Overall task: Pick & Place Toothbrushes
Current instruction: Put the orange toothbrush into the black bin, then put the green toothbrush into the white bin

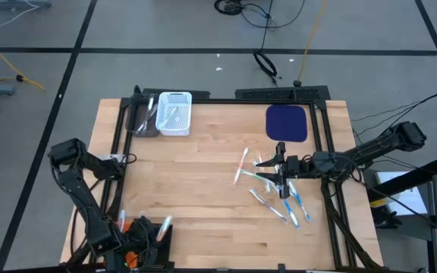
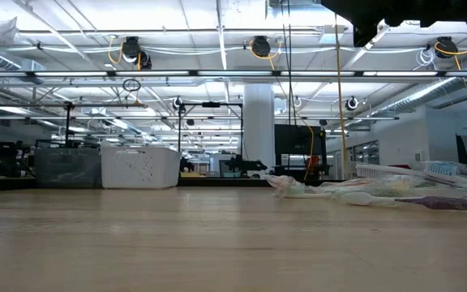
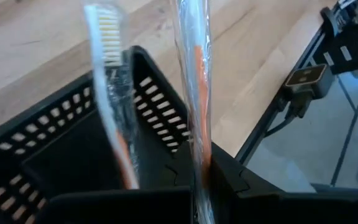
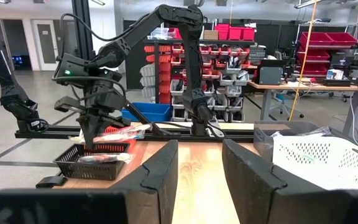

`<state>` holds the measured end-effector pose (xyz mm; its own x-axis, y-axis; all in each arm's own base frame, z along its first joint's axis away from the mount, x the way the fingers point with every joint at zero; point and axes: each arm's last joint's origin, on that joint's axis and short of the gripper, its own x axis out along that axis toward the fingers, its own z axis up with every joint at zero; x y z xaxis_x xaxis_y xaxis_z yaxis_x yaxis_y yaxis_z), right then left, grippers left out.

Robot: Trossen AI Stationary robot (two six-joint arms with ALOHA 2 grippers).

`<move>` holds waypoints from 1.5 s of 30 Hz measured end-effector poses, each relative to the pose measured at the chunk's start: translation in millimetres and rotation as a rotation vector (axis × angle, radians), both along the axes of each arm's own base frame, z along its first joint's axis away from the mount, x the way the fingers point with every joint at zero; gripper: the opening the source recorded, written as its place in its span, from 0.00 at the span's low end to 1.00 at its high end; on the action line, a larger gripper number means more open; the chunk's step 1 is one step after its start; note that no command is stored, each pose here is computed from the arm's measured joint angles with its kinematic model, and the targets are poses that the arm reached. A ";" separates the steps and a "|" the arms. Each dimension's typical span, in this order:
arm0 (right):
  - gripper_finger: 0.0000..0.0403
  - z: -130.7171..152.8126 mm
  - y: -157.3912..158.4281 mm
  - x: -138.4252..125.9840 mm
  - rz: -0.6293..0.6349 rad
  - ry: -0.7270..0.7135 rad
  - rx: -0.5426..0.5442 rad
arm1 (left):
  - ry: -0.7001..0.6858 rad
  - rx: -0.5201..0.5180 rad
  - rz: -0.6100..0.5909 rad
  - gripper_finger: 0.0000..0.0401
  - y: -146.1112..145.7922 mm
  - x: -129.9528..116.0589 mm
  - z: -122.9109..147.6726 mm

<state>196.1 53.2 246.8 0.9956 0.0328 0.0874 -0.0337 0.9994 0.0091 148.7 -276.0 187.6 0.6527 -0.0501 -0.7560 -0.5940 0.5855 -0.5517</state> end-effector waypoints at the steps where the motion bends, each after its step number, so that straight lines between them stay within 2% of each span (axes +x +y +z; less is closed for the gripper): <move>1: 0.29 0.0 0.0 0.0 0.000 0.000 0.000 | 0.004 -0.004 0.010 0.02 0.0 -1.2 -0.5; 9: 0.29 -0.2 0.0 0.0 0.000 0.002 -0.001 | 0.046 -0.033 0.038 0.02 -0.6 -4.4 -3.4; 16: 0.29 -0.2 0.0 0.0 0.000 0.002 -0.001 | 0.154 -0.045 0.070 0.03 0.0 -7.0 -13.3; 23: 0.29 -0.2 0.0 0.0 0.000 0.002 -0.001 | 0.156 -0.048 0.062 0.12 -0.4 -6.8 -12.9; 39: 0.29 -0.6 0.0 0.1 0.000 0.006 -0.003 | 0.139 -0.006 0.035 0.14 1.5 -4.5 -12.7; 45: 0.29 -10.0 -0.1 0.4 -0.001 0.100 -0.032 | 0.113 0.026 0.068 0.14 8.6 -6.7 -6.0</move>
<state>196.5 53.1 236.8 0.9994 0.0330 -0.0137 -0.0333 0.9993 -0.0196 142.0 -267.4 181.5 0.5648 0.0118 -0.8251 -0.6902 0.5548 -0.4645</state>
